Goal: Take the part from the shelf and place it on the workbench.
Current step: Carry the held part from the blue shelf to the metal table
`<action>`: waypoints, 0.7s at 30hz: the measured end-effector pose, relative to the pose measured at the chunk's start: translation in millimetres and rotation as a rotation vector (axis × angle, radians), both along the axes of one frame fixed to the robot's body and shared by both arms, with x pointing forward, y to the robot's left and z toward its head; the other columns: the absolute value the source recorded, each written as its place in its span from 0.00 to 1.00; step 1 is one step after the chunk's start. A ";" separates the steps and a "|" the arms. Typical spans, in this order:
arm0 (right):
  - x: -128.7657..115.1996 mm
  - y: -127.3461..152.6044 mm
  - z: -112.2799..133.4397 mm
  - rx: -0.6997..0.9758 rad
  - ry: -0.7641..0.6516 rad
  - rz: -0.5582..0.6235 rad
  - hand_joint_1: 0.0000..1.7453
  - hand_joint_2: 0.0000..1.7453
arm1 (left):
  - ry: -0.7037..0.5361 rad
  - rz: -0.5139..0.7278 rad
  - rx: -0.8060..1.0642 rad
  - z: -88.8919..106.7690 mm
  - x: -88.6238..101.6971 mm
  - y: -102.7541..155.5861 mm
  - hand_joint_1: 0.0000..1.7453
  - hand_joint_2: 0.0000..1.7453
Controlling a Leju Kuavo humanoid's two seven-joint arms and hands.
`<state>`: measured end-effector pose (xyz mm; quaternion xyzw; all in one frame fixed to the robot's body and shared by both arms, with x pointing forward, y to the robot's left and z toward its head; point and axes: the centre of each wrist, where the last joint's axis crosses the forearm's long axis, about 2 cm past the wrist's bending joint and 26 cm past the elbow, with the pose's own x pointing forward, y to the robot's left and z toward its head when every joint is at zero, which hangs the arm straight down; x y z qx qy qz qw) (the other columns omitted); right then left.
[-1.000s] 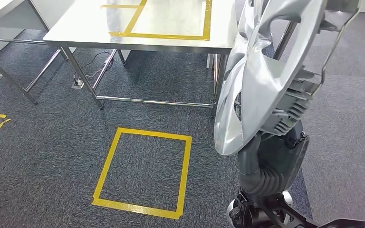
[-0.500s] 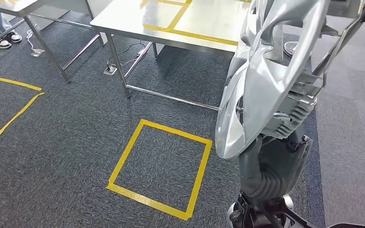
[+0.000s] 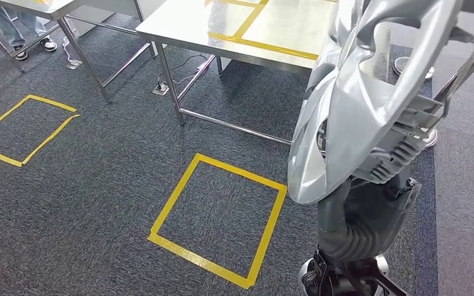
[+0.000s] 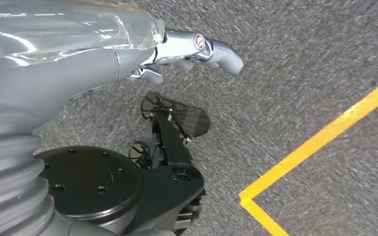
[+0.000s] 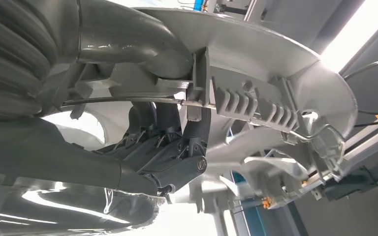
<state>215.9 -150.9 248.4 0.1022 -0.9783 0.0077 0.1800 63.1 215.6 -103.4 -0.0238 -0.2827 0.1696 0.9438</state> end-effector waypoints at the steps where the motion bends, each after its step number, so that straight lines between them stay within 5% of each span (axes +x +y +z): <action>1: 0.5 0.0 0.6 -0.001 -0.002 0.001 1.00 1.00 | -0.014 0.002 0.000 0.0 0.0 -0.3 0.00 1.00; 21: 6.3 -1.0 3.6 -0.004 -0.022 -0.076 1.00 1.00 | -0.101 0.010 -0.005 0.7 0.4 -4.6 0.00 1.00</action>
